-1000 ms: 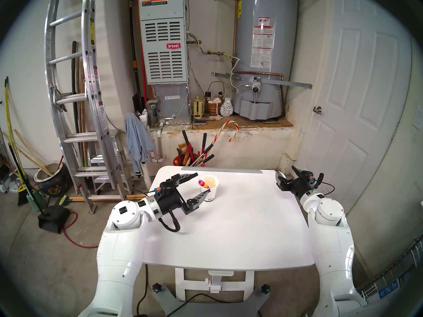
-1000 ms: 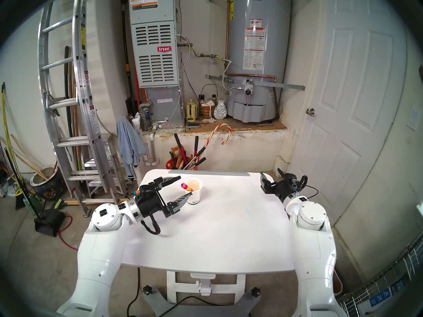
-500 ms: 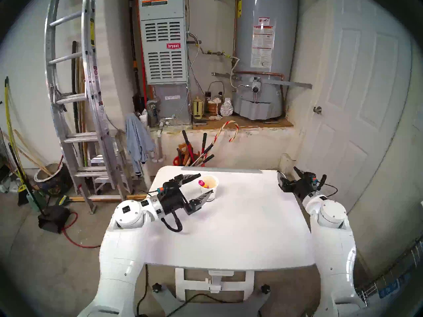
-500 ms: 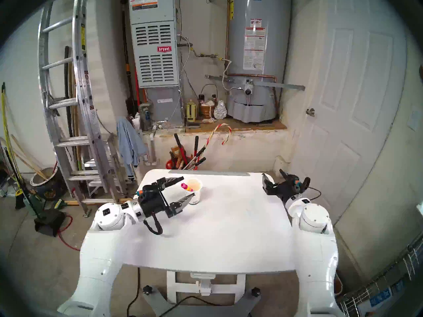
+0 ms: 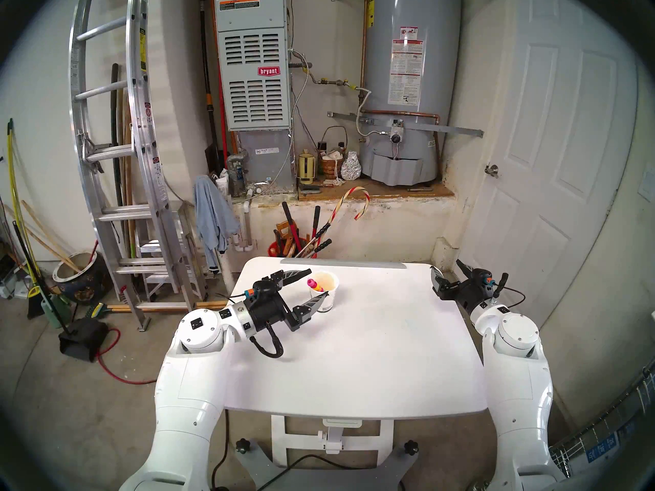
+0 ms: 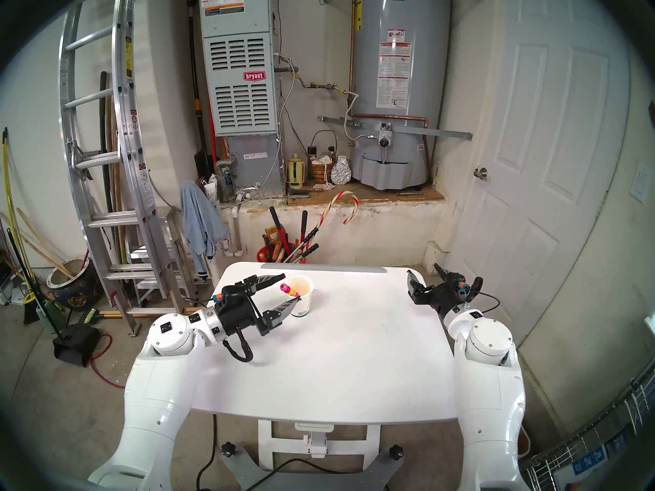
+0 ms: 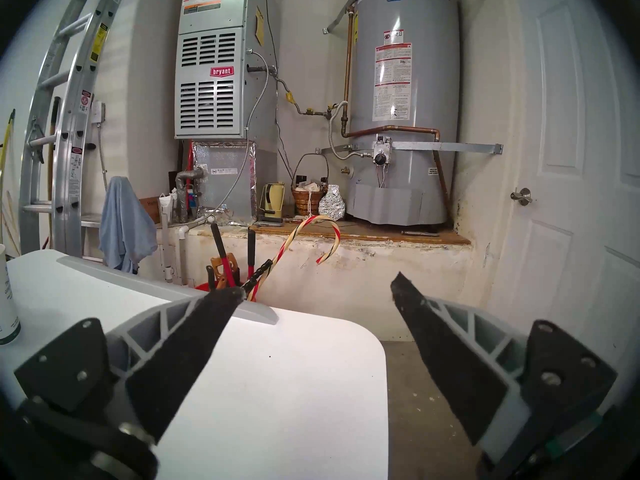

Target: Switch the marker to another color

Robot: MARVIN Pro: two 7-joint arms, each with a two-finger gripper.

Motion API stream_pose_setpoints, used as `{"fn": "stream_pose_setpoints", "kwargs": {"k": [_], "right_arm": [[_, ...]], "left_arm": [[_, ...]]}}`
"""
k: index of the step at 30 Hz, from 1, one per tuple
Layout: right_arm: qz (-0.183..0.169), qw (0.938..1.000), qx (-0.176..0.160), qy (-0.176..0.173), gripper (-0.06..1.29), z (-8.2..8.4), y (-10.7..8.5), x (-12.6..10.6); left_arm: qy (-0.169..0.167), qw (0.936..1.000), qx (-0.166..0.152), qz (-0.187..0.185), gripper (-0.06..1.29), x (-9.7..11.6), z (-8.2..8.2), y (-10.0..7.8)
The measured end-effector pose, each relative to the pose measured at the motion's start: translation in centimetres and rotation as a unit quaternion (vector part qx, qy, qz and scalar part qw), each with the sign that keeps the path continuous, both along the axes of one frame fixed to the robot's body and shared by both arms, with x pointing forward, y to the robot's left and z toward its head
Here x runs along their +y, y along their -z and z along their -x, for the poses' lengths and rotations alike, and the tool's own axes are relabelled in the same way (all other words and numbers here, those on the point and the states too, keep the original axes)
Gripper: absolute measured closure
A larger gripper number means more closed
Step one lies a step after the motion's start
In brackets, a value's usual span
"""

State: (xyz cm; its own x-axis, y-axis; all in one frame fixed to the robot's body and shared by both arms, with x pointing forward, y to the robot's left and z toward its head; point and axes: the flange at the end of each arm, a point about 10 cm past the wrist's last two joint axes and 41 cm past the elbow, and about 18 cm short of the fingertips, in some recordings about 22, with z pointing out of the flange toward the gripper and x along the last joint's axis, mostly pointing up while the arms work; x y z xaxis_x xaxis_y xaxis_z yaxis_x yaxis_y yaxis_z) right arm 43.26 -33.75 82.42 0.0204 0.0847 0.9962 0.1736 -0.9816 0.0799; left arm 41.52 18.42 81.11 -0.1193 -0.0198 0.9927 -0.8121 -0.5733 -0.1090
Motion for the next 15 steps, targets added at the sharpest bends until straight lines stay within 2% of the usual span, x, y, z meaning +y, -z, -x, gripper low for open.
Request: {"fn": "stream_pose_setpoints", "kwargs": {"k": [6, 10, 15], "right_arm": [[0.0, 1.0, -0.001, 0.0, 0.01, 0.1, -0.09, 0.06], [-0.001, 1.0, -0.001, 0.0, 0.01, 0.15, -0.07, 0.07], [-0.002, 1.0, -0.001, 0.0, 0.01, 0.23, 0.01, 0.02]], "left_arm": [[0.002, 1.0, 0.002, -0.001, 0.16, 0.01, 0.0, 0.13], [0.005, 1.0, 0.003, -0.002, 0.31, 0.02, 0.04, 0.22], [0.006, 1.0, 0.005, -0.003, 0.32, 0.04, 0.09, 0.32]]}}
